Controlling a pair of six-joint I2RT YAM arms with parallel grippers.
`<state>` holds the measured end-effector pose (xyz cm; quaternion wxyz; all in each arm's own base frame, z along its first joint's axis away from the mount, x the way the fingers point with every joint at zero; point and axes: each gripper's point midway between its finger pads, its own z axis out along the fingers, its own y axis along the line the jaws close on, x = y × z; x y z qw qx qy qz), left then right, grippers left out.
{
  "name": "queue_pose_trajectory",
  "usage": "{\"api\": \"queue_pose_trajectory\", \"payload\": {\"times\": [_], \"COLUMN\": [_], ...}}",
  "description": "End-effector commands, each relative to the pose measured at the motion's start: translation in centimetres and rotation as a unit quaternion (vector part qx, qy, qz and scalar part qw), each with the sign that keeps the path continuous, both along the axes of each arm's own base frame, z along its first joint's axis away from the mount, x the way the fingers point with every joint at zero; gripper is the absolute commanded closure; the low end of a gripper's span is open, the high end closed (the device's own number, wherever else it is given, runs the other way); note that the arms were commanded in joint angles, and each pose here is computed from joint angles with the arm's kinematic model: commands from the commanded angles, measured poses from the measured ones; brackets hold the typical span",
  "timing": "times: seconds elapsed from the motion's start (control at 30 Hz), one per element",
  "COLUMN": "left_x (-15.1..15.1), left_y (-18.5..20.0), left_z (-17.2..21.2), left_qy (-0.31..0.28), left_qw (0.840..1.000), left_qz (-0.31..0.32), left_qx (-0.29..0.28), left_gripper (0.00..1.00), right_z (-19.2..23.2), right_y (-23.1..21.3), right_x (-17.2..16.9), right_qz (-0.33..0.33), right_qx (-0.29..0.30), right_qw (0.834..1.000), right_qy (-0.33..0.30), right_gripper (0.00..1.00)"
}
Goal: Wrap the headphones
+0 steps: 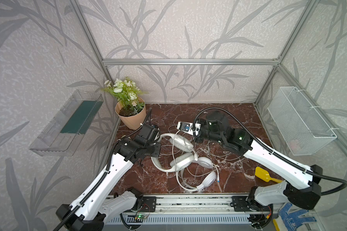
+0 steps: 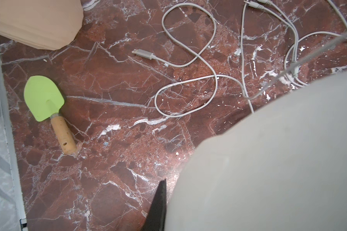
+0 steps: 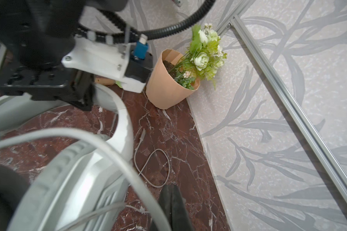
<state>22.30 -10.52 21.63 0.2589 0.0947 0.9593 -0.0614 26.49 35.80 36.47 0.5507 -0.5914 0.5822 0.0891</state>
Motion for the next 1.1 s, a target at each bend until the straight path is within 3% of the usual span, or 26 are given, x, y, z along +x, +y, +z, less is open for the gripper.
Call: {"api": "queue_pose_trajectory", "payload": {"times": [0.0,0.2,0.33,0.47,0.57,0.77,0.87,1.07], "left_x": [0.1,-0.3,0.1,0.3,0.5,0.6,0.6,0.3], "left_y": [-2.1,-3.1,-2.9,-3.9,-4.8,-6.5,-6.8,-7.1], "left_z": [1.7,2.9,2.5,2.8,2.9,2.4,3.1,3.5], "left_qy": [-0.017,-0.02,-0.019,-0.012,-0.003,0.024,0.013,0.011], "left_qw": [0.998,0.995,0.995,0.991,0.986,0.979,0.977,0.975], "left_qz": [-0.024,-0.033,-0.009,0.0,0.008,0.022,0.024,0.027], "left_qx": [-0.059,-0.097,-0.099,-0.136,-0.166,-0.204,-0.213,-0.219], "left_gripper": [1.0,1.0,1.0,1.0,1.0,1.0,1.0,1.0], "right_z": [1.2,0.9,0.7,-0.3,-1.2,-1.1,-0.8,-1.0], "right_y": [1.0,1.4,2.0,2.8,3.5,4.1,4.0,4.4], "right_x": [1.3,3.2,3.6,4.8,6.1,9.1,11.0,12.4], "right_qz": [0.007,0.008,0.013,0.008,-0.011,-0.072,-0.117,-0.146], "right_qx": [0.033,0.054,0.05,0.049,0.037,0.073,0.091,0.096], "right_qw": [0.999,0.997,0.996,0.996,0.995,0.99,0.985,0.978], "right_qy": [0.017,0.059,0.067,0.077,0.095,0.094,0.09,0.109], "right_gripper": [1.0,1.0,1.0,1.0,1.0,1.0,1.0,1.0]}}
